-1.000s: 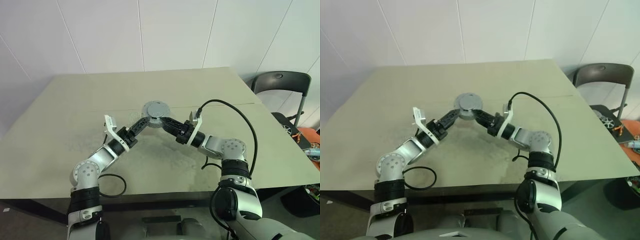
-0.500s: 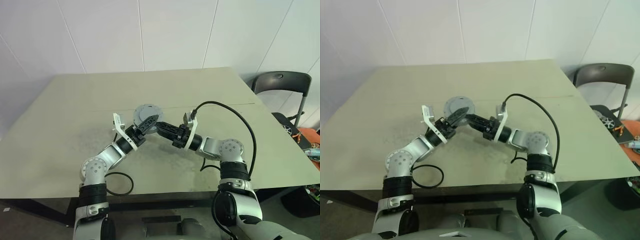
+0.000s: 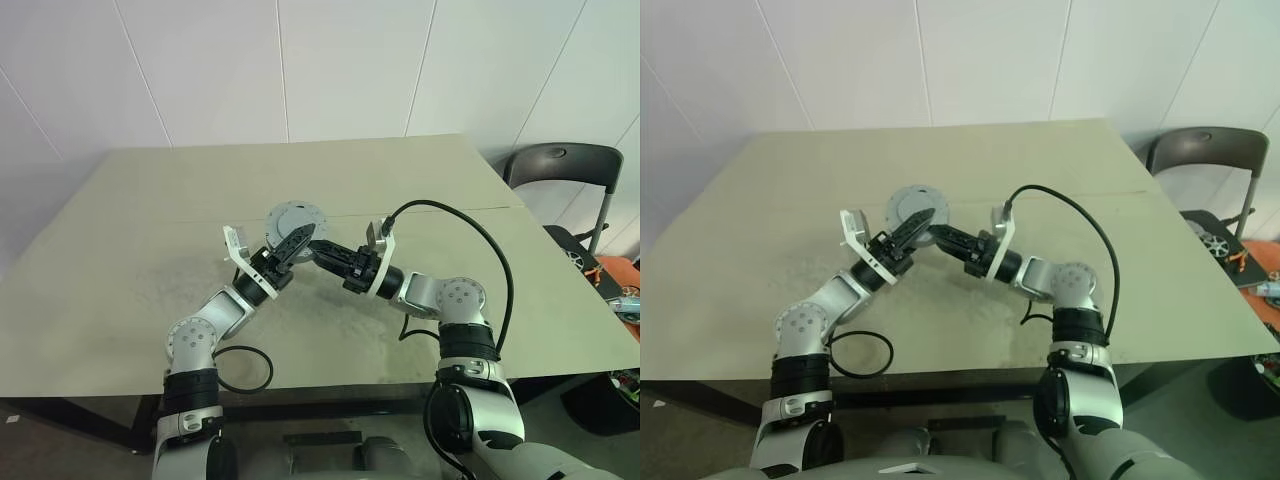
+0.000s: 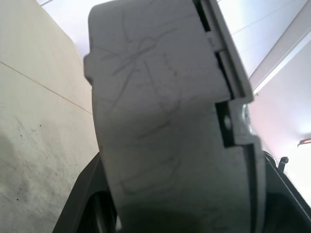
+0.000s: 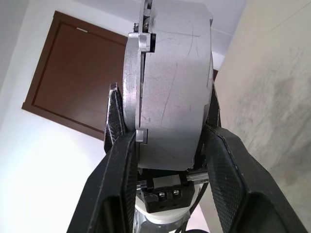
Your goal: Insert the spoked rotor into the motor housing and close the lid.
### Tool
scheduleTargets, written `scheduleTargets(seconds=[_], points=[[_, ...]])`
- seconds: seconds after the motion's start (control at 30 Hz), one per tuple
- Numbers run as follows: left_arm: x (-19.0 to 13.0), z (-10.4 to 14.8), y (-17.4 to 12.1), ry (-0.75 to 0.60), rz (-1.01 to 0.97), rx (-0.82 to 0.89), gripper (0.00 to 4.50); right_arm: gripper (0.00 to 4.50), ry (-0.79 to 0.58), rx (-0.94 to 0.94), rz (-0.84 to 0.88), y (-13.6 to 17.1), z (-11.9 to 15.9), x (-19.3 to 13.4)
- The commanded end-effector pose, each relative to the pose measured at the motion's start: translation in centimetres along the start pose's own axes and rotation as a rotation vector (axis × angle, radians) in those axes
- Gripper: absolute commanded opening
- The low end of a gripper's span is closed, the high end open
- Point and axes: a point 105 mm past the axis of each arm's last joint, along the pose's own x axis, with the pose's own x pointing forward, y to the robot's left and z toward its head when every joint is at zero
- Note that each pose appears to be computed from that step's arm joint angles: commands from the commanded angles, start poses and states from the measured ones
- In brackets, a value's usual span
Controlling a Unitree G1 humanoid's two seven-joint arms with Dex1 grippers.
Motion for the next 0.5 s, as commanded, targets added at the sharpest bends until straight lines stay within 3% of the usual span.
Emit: scheduleTargets(seconds=[0.03,0.5], points=[[0.3,1.6,-1.7,-0.066,-0.059,0.039,2.29,1.72,-0.031,-0.024,0.093,1.9,0.9,0.5],[-0.3,4.6,-0.4,-0.302,0.014,0.023,2.29,1.72,-0.142,-0.027,0.019,0.3,2.5,0.5]])
